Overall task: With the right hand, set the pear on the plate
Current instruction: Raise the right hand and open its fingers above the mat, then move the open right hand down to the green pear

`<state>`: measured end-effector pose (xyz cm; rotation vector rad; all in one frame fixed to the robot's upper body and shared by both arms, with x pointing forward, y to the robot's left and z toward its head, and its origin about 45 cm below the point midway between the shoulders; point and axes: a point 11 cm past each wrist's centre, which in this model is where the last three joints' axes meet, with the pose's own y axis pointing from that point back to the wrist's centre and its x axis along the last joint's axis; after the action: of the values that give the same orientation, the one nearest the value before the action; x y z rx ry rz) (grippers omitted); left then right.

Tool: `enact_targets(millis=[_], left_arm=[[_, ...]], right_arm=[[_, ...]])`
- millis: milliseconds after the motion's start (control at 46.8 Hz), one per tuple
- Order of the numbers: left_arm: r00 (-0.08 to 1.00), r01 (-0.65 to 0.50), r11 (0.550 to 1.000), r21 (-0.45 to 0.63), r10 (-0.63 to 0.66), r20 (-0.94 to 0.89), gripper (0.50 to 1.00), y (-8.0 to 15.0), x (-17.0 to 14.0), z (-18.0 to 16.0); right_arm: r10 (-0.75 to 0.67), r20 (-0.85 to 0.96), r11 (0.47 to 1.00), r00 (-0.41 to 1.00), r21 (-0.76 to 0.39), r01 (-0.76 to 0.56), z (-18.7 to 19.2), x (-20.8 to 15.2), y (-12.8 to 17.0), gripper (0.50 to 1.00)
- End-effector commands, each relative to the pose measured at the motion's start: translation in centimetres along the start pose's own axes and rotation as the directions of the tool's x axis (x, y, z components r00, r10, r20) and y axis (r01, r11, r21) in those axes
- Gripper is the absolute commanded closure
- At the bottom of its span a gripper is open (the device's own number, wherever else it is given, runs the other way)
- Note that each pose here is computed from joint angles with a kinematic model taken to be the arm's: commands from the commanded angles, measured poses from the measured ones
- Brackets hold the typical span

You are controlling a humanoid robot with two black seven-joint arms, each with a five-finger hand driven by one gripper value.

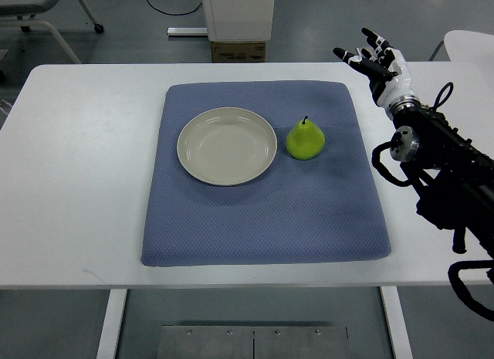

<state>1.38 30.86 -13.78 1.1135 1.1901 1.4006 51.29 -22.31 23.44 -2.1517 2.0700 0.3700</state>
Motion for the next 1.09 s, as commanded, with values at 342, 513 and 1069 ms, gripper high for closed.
enact_targets(millis=[342, 513, 1069], left_arm=[[1.000, 0.000, 1.000, 0.000, 0.000, -0.001, 0.500, 0.0, 0.0, 0.0], [1.000, 0.000, 1.000, 0.000, 0.000, -0.001, 0.500, 0.0, 0.0, 0.0], [1.000, 0.000, 1.000, 0.000, 0.000, 0.001, 0.500, 0.0, 0.0, 0.0]], right_arm=[[-0.054, -0.083, 0.998, 0.995, -0.023, 0.052, 0.8, -0.9, 0.3, 0.500], [-0.082, -0.107, 0.997, 0.991, -0.014, 0.081, 0.6, -1.2, 0.5, 0.500], [-0.167, -0.183, 0.985, 0.969, 0.005, 0.171, 0.0, -2.3, 1.2, 0.500]])
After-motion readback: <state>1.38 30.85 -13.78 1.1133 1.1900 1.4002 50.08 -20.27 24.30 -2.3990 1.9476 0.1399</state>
